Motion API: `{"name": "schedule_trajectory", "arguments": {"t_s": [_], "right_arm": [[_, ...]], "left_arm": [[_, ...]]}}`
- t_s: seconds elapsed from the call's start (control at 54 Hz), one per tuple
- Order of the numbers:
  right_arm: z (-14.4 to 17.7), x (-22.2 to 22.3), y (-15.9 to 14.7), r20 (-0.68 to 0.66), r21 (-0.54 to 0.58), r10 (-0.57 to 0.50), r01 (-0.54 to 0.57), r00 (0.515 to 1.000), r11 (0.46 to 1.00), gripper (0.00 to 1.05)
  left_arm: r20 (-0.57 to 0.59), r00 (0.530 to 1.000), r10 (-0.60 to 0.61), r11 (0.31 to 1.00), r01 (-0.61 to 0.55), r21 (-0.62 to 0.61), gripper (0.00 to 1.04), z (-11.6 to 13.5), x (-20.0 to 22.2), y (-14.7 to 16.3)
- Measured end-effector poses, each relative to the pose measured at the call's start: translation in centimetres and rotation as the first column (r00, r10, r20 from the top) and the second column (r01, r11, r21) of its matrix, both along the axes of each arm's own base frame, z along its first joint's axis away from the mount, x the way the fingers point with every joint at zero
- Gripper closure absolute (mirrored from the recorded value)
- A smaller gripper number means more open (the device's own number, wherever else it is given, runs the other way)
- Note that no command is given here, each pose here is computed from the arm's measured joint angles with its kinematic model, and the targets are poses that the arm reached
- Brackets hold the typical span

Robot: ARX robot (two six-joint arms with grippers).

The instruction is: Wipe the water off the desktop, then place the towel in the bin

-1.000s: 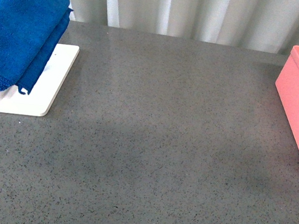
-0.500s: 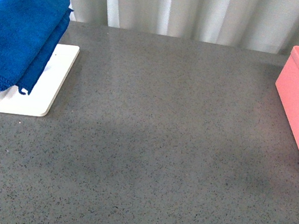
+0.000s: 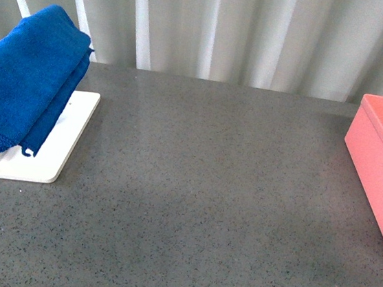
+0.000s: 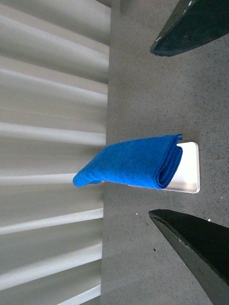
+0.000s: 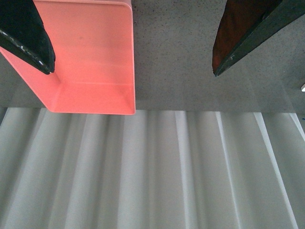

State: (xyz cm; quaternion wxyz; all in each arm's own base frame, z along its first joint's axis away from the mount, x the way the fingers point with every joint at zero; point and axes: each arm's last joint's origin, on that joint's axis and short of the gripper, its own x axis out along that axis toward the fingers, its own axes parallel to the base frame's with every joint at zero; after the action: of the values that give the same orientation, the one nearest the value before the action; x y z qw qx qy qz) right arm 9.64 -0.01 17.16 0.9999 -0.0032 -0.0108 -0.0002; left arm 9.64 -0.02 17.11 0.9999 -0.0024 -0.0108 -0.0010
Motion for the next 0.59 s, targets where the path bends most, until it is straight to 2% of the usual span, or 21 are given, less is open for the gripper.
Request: {"name": "schedule_trajectory", "arguments": {"t_s": [0.167, 0.241, 0.278, 0.352, 0.444, 0.593], "right_arm": [[0.0, 0.0, 0.0, 0.0, 0.0, 0.0, 0.0, 1.0, 1.0, 0.07], [0.0, 0.0, 0.0, 0.0, 0.0, 0.0, 0.0, 1.0, 1.0, 0.07], [0.0, 0.0, 0.0, 0.0, 0.0, 0.0, 0.0, 1.0, 1.0, 0.07], [0.0, 0.0, 0.0, 0.0, 0.0, 0.0, 0.0, 1.0, 1.0, 0.07], [0.0, 0.0, 0.0, 0.0, 0.0, 0.0, 0.0, 1.0, 1.0, 0.07], [0.0, 0.0, 0.0, 0.0, 0.0, 0.0, 0.0, 1.0, 1.0, 0.07]], "left_arm": [[0.0, 1.0, 0.0, 1.0, 0.0, 0.0, 0.07, 0.0, 0.0, 0.0], [-0.221, 0.973, 0.062, 0.992, -0.085, -0.097, 0.07, -0.3, 0.2, -0.2], [-0.345, 0.936, 0.074, 0.979, -0.134, -0.155, 0.07, -0.5, 0.6, -0.7], [-0.429, 0.902, 0.051, 0.967, -0.151, -0.203, 0.07, -0.9, 1.8, -1.5], [-0.422, 0.906, -0.013, 0.959, -0.108, -0.261, 0.07, 0.2, 3.8, -2.0], [-0.322, 0.946, -0.027, 0.963, -0.062, -0.262, 0.07, 4.5, 9.1, -1.2]]}}
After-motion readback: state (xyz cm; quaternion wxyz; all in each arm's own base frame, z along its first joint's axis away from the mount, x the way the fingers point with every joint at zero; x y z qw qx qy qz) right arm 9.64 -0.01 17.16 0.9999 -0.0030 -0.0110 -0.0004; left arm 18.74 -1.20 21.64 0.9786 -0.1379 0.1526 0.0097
